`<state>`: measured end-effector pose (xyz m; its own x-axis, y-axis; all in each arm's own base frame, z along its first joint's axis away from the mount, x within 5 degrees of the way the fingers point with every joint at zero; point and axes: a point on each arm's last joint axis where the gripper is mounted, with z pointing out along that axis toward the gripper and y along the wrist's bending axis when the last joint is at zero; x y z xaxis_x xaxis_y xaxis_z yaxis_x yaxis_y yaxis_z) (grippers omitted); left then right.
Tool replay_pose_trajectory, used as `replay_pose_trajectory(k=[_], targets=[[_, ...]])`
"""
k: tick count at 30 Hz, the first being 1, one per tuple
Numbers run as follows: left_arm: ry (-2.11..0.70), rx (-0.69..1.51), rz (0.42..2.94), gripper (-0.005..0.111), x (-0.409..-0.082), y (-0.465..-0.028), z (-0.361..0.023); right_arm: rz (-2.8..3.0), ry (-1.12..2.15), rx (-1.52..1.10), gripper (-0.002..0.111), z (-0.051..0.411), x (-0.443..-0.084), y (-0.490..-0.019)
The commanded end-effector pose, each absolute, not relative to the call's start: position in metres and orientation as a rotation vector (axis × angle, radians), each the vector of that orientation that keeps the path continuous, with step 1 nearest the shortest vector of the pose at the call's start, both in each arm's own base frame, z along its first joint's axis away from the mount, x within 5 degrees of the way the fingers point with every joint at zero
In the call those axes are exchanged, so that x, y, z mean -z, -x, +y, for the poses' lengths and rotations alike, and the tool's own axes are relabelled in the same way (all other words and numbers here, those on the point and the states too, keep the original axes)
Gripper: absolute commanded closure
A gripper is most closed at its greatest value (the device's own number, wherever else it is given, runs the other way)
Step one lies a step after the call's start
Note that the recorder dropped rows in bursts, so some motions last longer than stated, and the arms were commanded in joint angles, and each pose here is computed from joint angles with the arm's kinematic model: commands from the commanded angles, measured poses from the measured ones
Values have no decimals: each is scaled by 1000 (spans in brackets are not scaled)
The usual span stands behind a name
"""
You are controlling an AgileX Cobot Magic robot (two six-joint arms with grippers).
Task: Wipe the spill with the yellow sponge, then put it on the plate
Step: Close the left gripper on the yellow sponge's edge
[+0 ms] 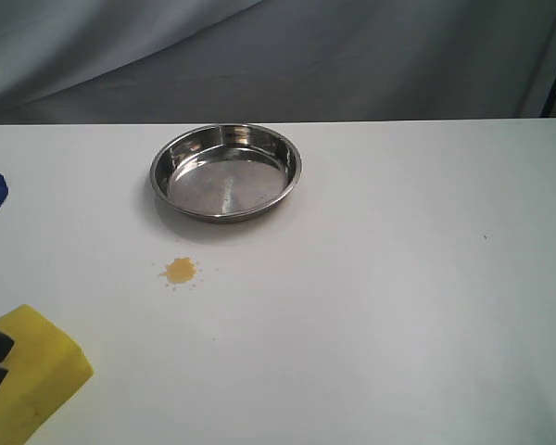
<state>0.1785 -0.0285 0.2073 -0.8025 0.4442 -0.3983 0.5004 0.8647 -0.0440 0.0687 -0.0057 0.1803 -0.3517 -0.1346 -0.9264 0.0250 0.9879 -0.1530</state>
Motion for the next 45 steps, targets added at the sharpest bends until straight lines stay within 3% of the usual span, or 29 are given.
replay_pose_trajectory(k=[1, 3, 7, 10, 31, 35, 45], targets=[[-768, 133, 2652, 78, -205, -178, -25, 1923, 71, 162, 108, -6, -179, -69], [-789, 110, 2652, 67, -205, -178, -24, 1923, 71, 162, 108, -6, -179, -69], [-712, 113, 2662, 33, -205, -179, -23, 1923, 71, 162, 108, -6, -179, -69], [-578, 120, 2662, 18, -207, -183, -23, 1923, 71, 162, 108, -6, -179, -69], [-540, 102, 2622, 17, -202, -184, -22, 1923, 71, 162, 108, -6, -179, -69], [-558, 101, 2624, 3, -202, -183, -22, 1923, 71, 162, 108, -6, -179, -69], [-645, 110, 2653, 2, -199, -178, -23, 1923, 71, 162, 108, -6, -179, -69]])
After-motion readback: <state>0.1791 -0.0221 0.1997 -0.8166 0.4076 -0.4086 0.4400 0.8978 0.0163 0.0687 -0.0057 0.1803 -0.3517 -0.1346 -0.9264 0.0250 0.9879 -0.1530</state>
